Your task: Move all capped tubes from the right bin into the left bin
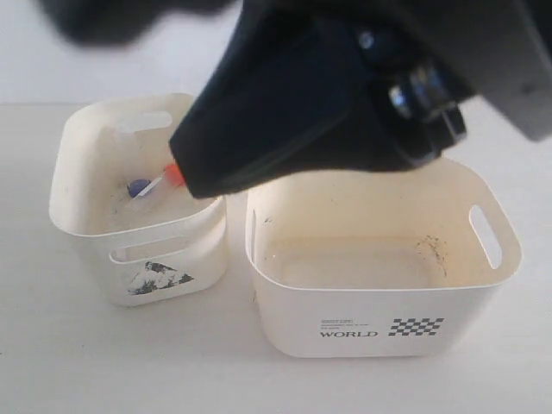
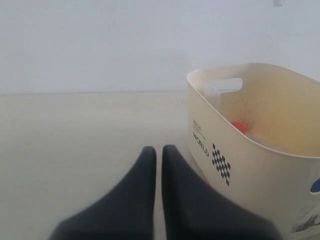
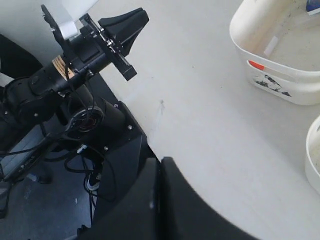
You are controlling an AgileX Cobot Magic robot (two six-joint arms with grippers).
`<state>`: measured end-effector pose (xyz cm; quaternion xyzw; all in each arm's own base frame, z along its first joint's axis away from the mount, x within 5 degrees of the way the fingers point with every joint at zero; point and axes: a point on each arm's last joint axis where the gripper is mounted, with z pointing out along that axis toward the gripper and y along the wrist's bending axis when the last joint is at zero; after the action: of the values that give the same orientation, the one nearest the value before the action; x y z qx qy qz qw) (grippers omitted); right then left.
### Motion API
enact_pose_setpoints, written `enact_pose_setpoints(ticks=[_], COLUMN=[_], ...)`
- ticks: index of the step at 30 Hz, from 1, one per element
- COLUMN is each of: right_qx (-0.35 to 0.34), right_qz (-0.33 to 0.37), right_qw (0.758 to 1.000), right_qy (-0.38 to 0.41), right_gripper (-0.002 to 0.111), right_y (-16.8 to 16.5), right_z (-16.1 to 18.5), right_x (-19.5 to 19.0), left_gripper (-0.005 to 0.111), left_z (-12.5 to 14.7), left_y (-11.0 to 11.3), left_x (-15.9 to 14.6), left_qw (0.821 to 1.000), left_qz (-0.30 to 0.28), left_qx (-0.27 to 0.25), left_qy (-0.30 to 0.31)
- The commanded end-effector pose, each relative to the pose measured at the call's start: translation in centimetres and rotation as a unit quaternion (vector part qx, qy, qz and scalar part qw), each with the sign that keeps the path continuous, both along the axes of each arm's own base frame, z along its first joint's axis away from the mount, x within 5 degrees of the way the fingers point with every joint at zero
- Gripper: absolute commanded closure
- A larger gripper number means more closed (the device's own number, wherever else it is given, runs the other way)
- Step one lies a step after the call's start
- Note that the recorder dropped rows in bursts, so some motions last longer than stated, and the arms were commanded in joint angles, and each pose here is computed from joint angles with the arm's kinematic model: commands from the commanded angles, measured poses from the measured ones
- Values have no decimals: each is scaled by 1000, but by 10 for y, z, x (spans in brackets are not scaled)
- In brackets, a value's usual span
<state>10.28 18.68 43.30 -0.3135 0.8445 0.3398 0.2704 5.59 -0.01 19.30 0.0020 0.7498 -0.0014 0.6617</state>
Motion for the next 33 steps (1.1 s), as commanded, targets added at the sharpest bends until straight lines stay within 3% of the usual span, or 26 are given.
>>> enact_pose_setpoints(ticks=[1,5,8,12,22,33], right_qx=[38,24,108,190,157,170], right_qz=[-14,-24,-63,-182,-386,-527], right_qw=[999,997,987,961,905,817], right_qy=[-5,-71,-99,-91,-87,-162], right_gripper=[108,108,108,108,108,108], right_y=[1,-5,-15,-57,-142,-175], right_z=[8,10,2,-51,-168,-213], right_x=[0,7,10,16,-16,-44], left_gripper=[102,102,102,102,102,102], left_z=[1,1,1,1,1,1], left_y=[0,0,0,0,0,0], left_x=[0,0,0,0,0,0], left_qw=[1000,1000,1000,1000,1000,1000], left_qz=[1,1,1,1,1,1], left_qx=[-7,-7,-7,-7,-7,-7], left_qy=[-1,-1,-1,-1,-1,-1])
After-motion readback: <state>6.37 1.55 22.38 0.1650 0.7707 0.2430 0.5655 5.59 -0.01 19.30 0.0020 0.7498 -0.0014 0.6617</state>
